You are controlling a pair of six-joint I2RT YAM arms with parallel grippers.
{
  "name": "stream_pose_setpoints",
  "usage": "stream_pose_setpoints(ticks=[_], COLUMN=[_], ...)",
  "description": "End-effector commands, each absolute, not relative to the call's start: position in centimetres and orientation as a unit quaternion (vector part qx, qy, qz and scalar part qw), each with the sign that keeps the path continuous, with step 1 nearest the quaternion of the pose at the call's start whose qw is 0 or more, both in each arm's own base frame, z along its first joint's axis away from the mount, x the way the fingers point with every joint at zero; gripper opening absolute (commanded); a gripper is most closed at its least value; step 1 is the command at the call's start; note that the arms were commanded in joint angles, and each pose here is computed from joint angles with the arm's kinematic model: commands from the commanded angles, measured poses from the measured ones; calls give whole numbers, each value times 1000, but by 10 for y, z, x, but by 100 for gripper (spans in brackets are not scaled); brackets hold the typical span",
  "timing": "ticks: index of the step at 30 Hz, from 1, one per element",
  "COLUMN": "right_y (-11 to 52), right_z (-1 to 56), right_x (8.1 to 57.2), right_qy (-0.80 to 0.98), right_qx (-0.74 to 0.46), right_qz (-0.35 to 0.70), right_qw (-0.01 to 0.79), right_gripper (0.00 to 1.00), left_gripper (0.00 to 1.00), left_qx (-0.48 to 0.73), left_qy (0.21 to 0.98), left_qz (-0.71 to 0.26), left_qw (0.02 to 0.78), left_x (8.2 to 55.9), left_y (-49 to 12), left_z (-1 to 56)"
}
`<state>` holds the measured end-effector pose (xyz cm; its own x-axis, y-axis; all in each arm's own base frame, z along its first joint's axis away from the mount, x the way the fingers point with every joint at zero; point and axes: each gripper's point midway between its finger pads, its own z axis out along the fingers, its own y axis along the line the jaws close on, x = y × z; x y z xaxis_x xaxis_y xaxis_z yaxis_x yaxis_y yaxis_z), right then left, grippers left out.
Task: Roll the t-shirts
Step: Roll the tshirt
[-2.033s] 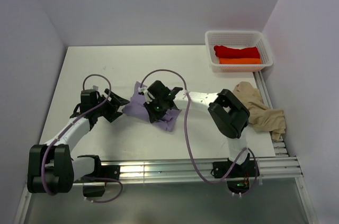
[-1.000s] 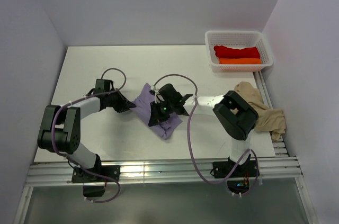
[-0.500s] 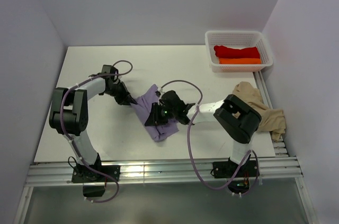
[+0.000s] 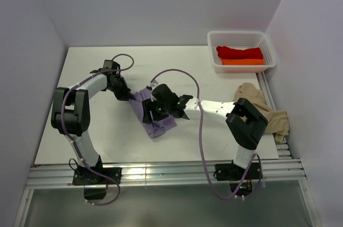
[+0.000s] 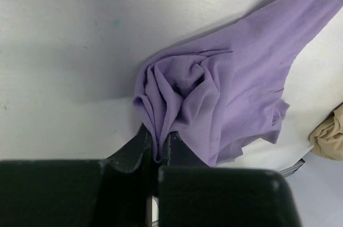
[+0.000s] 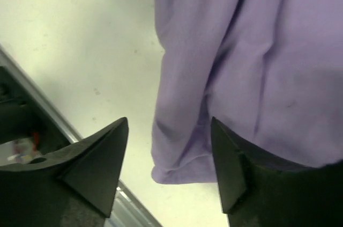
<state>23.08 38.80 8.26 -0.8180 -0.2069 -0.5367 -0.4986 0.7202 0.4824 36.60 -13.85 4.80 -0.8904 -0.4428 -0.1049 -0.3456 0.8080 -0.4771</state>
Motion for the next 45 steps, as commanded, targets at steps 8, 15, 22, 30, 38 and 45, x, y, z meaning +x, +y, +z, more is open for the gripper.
stream_pose_setpoints(ticks=[8,15,22,30,38,45], right_y=[403,414,417,421,431,441], right_z=[93,83,76,70,56,44], right_x=[255,268,282,288,283,273], right_qy=[885,877,871,856,856,868], right_qx=[-297,-323,-320,-329,-336,-334], right_qz=[181,92,34,-22,-17,26], right_qw=[310,344,372,398,393,366], right_gripper=[74,77,77,74,66,0], left_gripper=[0,0,0,0,0,4], left_qx=[-180,-181,-181,-187,-190,-192], left_qy=[941,937,935,930,929,930], left_qz=[-263,-276,-284,-297,-301,-295], left_qw=[110,110,108,106,102,109], left_x=[379,381,380,380,382,383], left_y=[-152,-151,-150,-149,-149,-146], left_z=[53,60,62,66,68,70])
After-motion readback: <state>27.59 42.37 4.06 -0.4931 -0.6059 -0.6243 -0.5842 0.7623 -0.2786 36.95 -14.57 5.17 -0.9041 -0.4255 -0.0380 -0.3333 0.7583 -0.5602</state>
